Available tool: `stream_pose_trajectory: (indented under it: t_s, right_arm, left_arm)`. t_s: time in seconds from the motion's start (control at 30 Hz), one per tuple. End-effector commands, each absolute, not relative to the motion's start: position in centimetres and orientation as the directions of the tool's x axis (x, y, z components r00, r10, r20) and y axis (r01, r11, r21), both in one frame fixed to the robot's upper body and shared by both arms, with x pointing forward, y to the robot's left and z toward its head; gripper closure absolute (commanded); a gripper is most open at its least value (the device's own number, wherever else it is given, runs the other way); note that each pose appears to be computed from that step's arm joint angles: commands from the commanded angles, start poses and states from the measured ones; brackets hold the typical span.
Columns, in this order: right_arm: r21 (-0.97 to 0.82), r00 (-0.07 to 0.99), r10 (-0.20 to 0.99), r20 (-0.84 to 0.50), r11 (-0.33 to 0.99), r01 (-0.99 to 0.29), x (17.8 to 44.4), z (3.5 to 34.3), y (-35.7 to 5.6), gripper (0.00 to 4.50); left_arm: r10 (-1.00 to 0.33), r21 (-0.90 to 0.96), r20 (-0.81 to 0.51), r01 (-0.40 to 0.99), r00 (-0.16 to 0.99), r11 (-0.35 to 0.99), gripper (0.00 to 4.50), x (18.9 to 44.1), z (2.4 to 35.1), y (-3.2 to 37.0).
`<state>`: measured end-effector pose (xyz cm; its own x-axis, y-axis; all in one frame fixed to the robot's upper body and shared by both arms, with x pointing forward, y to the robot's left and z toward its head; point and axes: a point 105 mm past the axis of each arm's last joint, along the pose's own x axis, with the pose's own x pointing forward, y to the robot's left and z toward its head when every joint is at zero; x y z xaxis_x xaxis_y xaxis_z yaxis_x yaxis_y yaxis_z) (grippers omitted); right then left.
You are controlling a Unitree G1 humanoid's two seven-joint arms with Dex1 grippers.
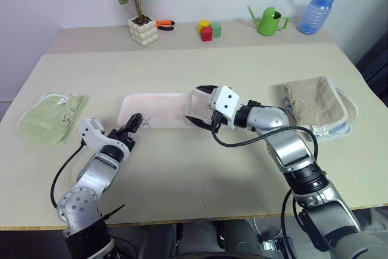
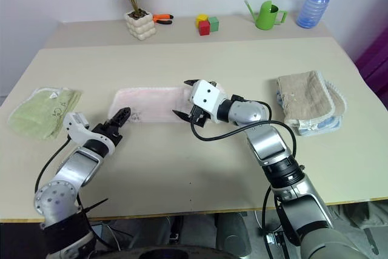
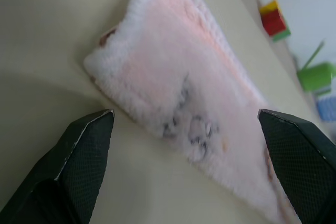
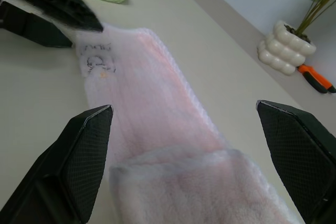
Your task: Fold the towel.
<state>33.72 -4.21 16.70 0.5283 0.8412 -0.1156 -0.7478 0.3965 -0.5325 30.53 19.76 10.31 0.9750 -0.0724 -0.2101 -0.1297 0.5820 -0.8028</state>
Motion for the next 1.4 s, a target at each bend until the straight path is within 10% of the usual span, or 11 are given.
stream_pose_trajectory:
  t_s: [0.03, 0.23, 0.47, 0.8, 0.97, 1.4]
  right_arm:
    - [-0.571, 0.516, 0.855, -0.061, 0.394, -0.72, 33.0, 18.0, -3.6, 0.04]
    - [-0.574, 0.515, 0.854, -0.07, 0.388, -0.721, 32.6, 17.6, -3.4, 0.0]
    - [-0.582, 0.52, 0.848, -0.104, 0.372, -0.723, 32.0, 16.6, -3.7, 0.0]
    - [-0.554, 0.557, 0.816, -0.151, 0.397, -0.732, 31.1, 15.5, -5.8, 0.0]
    - [-0.56, 0.575, 0.801, -0.166, 0.404, -0.724, 31.5, 15.1, -6.4, 0.0]
    - [-0.563, 0.636, 0.759, -0.136, 0.469, -0.68, 32.8, 15.4, -7.1, 0.0]
  left_arm:
    - [-0.032, -0.825, -0.24, -0.186, 0.97, 0.533, 0.0, 31.6, 10.0, 20.6]
    - [-0.045, -0.85, -0.216, -0.166, 0.975, 0.5, 0.84, 33.4, 10.8, 20.7]
    - [-0.038, -0.859, -0.169, -0.128, 0.985, 0.495, 4.36, 33.5, 11.5, 21.1]
    - [-0.023, -0.61, 0.162, 0.119, 0.986, 0.784, 4.44, 32.3, 19.3, 24.6]
    - [-0.258, -0.375, 0.246, 0.338, 0.934, 0.863, 4.44, 32.2, 22.4, 21.1]
    - [-0.743, 0.053, -0.128, 0.752, 0.657, 0.657, 4.44, 30.4, 14.8, 6.9]
